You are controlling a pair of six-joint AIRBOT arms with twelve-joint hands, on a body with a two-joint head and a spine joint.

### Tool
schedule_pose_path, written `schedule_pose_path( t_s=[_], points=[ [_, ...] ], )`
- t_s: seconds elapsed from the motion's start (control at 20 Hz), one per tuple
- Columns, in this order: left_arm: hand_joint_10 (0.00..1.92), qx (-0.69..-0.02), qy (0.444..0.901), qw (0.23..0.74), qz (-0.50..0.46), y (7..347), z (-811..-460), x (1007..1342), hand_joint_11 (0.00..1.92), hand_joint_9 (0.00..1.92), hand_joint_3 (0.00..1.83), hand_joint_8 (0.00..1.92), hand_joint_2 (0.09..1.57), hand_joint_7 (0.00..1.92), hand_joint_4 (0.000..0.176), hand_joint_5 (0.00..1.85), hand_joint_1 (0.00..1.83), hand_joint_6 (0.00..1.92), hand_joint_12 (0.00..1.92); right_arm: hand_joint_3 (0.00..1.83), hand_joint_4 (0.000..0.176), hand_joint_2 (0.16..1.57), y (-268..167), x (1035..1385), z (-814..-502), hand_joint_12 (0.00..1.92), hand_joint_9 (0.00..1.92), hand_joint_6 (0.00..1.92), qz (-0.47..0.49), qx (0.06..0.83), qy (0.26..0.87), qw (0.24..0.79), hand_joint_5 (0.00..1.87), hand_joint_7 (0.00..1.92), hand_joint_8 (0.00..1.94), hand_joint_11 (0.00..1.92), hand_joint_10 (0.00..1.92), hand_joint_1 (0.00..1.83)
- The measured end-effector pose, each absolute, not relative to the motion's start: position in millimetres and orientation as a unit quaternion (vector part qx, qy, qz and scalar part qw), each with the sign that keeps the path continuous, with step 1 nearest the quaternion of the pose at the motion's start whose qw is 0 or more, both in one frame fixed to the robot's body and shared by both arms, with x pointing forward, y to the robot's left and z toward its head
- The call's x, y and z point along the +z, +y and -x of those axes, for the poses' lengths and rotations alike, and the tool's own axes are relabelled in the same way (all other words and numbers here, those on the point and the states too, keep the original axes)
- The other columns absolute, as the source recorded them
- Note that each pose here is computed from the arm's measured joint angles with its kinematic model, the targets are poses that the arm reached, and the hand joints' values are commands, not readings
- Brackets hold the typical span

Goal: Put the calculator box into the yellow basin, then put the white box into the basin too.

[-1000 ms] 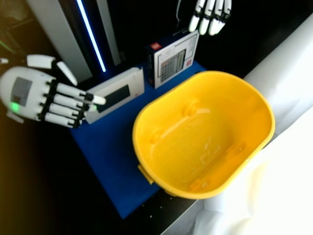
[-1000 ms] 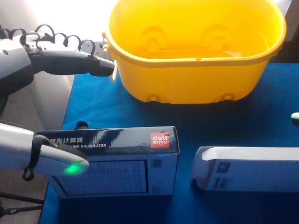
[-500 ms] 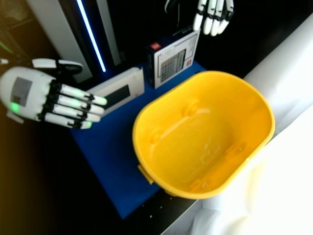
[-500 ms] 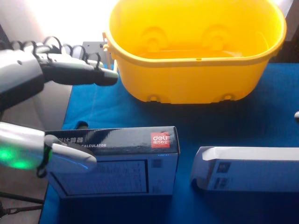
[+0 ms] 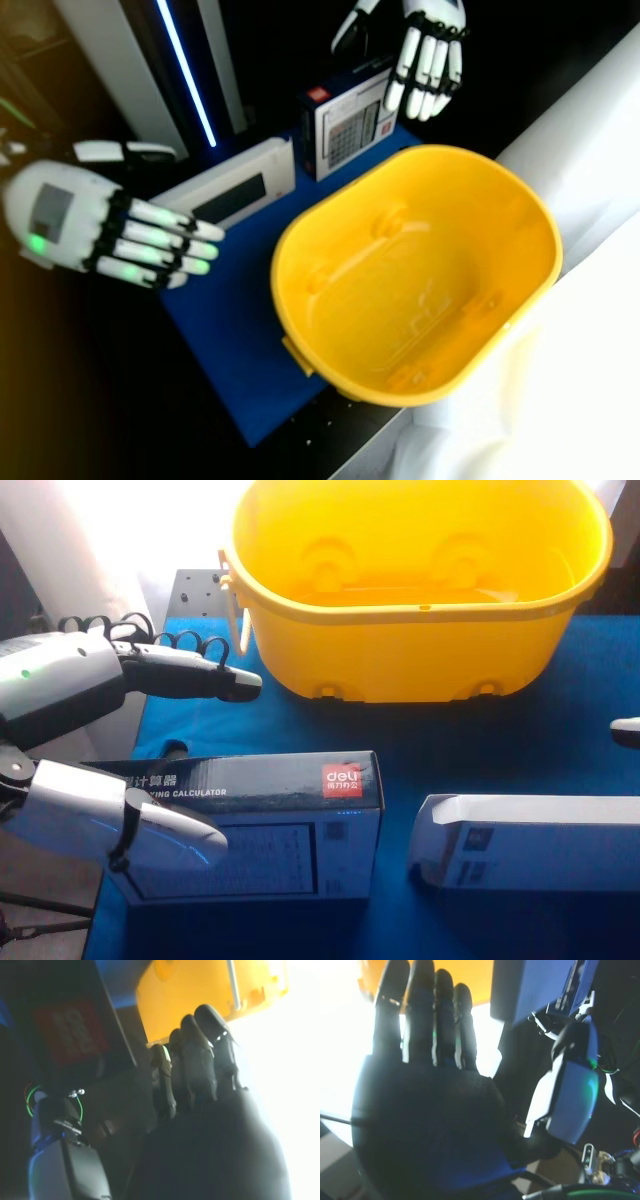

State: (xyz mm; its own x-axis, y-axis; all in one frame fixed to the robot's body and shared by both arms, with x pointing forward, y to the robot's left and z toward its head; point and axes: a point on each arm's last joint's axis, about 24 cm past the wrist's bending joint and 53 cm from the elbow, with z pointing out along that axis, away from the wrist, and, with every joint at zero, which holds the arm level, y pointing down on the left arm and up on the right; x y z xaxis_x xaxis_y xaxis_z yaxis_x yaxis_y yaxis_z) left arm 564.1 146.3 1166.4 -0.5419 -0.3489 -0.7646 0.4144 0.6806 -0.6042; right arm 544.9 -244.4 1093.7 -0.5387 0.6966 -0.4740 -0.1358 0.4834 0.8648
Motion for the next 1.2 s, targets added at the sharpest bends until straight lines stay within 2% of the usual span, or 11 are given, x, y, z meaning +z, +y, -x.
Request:
schedule_pose_path(
  t_s=[0.1,0.2,0.35,0.5,0.55,0.6,0.65,0.7,0.9,1.1,1.2],
  points=[
    [0.0,-0.398,0.791,0.465,-0.019,144.8,-560.7,1153.3,0.0,0.33,0.01,0.0,0.84,0.32,0.128,0.35,0.56,0.0,0.96,0.0,0.0,0.75,-239.7,1081.8,-545.7,1.25,0.45,0.0,-0.194,0.47,0.746,0.43,0.4,0.45,0.02,0.0,0.06,0.68],
    [0.01,-0.389,0.803,0.451,-0.012,148.0,-561.8,1138.9,0.0,0.35,0.01,0.01,0.85,0.34,0.098,0.38,0.54,0.01,1.03,0.0,0.0,0.77,-236.9,1074.8,-542.9,1.3,0.47,0.01,-0.193,0.467,0.754,0.42,0.43,0.48,0.02,0.0,0.07,0.71],
    [0.01,-0.39,0.811,0.437,0.001,149.0,-563.6,1124.7,0.0,0.36,0.01,0.01,0.89,0.38,0.099,0.41,0.6,0.01,1.02,0.03,0.0,0.87,-237.9,1075.8,-544.0,1.37,0.55,0.07,-0.194,0.466,0.753,0.422,0.58,0.58,0.05,0.01,0.11,0.97],
    [0.05,-0.391,0.817,0.424,0.01,147.8,-564.3,1113.2,0.0,0.47,0.01,0.03,1.04,0.51,0.102,0.59,0.74,0.03,1.21,0.01,0.0,0.98,-234.1,1077.2,-544.6,1.36,0.72,0.14,-0.192,0.472,0.75,0.422,0.79,0.82,0.1,0.26,0.33,1.24],
    [0.08,-0.393,0.815,0.425,0.011,147.7,-564.6,1114.4,0.04,0.57,0.01,0.04,1.12,0.61,0.066,0.69,0.92,0.05,1.31,0.0,0.0,1.12,-234.4,1076.1,-545.2,1.38,0.83,0.96,-0.191,0.472,0.75,0.422,0.85,0.94,0.83,0.45,0.57,1.22],
    [0.13,-0.394,0.814,0.426,0.013,148.5,-565.3,1115.0,0.16,0.67,0.01,0.05,1.16,0.69,0.022,0.77,1.02,0.05,1.35,0.01,0.0,1.14,-234.5,1076.1,-545.5,1.43,0.86,1.17,-0.191,0.472,0.75,0.423,0.8,0.91,1.03,0.57,1.14,1.33],
    [1.14,-0.396,0.813,0.426,0.018,149.5,-565.8,1115.2,0.53,0.79,0.01,1.0,1.18,0.73,0.0,0.83,1.27,0.91,1.32,0.0,0.0,1.14,-233.7,1076.6,-546.0,1.47,0.89,1.17,-0.192,0.473,0.749,0.423,0.82,0.91,1.05,0.7,1.26,1.36],
    [1.41,-0.4,0.81,0.429,0.021,149.8,-567.1,1117.5,0.65,0.8,0.0,1.25,1.21,0.7,0.0,0.76,1.31,1.18,1.38,0.0,0.0,1.14,-232.6,1076.4,-545.8,1.48,0.91,1.12,-0.192,0.475,0.748,0.422,0.86,0.92,1.05,0.79,1.27,1.37],
    [1.41,-0.406,0.802,0.438,0.024,151.0,-570.8,1122.1,0.64,0.81,0.0,1.19,1.19,0.82,0.0,0.78,1.35,1.2,1.42,0.0,0.0,1.12,-229.7,1078.7,-546.9,1.49,0.96,0.99,-0.191,0.48,0.744,0.423,0.93,0.95,0.94,0.91,1.28,1.38],
    [1.35,-0.421,0.787,0.449,0.043,164.0,-567.7,1138.6,0.69,0.81,0.0,1.24,1.18,0.81,0.0,0.81,1.35,1.16,1.35,0.0,0.0,1.12,-228.2,1085.3,-547.2,1.38,0.94,1.1,-0.194,0.493,0.734,0.425,0.91,0.94,0.96,0.83,1.21,1.37],
    [1.27,-0.438,0.769,0.463,0.045,163.7,-566.0,1154.4,0.77,0.92,0.0,1.12,1.15,0.85,0.0,0.85,1.36,1.11,1.28,0.0,0.0,1.11,-227.1,1091.4,-547.4,1.31,0.95,1.07,-0.202,0.507,0.723,0.423,0.92,0.96,0.94,0.84,1.19,1.38]
  ],
)
